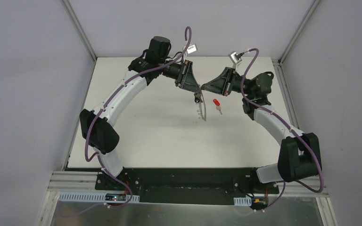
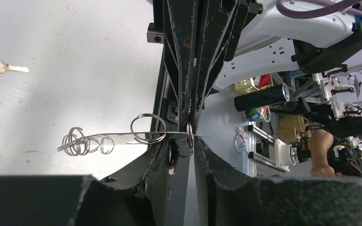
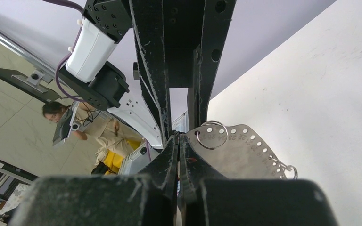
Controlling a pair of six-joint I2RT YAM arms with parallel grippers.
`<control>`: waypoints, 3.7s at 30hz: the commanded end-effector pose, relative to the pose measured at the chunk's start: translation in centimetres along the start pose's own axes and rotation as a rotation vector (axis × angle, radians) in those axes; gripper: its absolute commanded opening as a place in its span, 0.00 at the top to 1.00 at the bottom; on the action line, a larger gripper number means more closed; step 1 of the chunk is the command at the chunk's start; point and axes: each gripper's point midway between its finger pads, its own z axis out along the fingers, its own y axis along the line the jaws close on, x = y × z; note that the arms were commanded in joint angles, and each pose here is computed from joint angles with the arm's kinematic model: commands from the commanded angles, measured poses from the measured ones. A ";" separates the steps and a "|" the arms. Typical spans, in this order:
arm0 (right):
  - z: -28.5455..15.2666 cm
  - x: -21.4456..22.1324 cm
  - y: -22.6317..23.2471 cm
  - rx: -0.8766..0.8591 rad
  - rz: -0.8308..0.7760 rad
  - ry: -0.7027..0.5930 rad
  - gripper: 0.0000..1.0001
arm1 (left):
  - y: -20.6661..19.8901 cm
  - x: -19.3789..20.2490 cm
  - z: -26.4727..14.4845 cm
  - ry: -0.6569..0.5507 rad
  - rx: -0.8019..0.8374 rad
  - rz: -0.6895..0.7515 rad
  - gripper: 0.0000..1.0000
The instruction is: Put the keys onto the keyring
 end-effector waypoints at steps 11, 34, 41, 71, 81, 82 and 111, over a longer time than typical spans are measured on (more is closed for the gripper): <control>-0.1 0.1 1.2 -0.030 -0.068 0.015 1.00 | -2.1 -1.1 -1.0 -0.043 0.013 0.077 0.79; -1.2 3.1 1.4 -0.064 -0.196 0.149 0.84 | -0.8 3.1 -3.1 0.249 -0.242 0.205 1.00; -1.2 2.9 2.5 -0.082 -0.214 0.156 0.68 | -1.2 5.5 -2.6 0.378 -0.257 0.273 1.00; 0.4 6.1 2.2 -0.124 -0.167 0.260 0.79 | -1.4 5.6 -0.6 0.348 -0.180 0.242 1.00; 0.8 6.4 1.6 -0.111 -0.161 0.277 0.83 | -1.4 5.6 -0.5 0.348 -0.181 0.236 1.00; 0.8 6.4 1.5 -0.110 -0.159 0.277 0.84 | -1.4 5.6 -0.5 0.349 -0.181 0.236 1.00; 0.6 3.3 2.0 -0.063 -0.155 0.204 1.00 | -2.2 4.4 -1.0 0.264 -0.122 0.214 0.92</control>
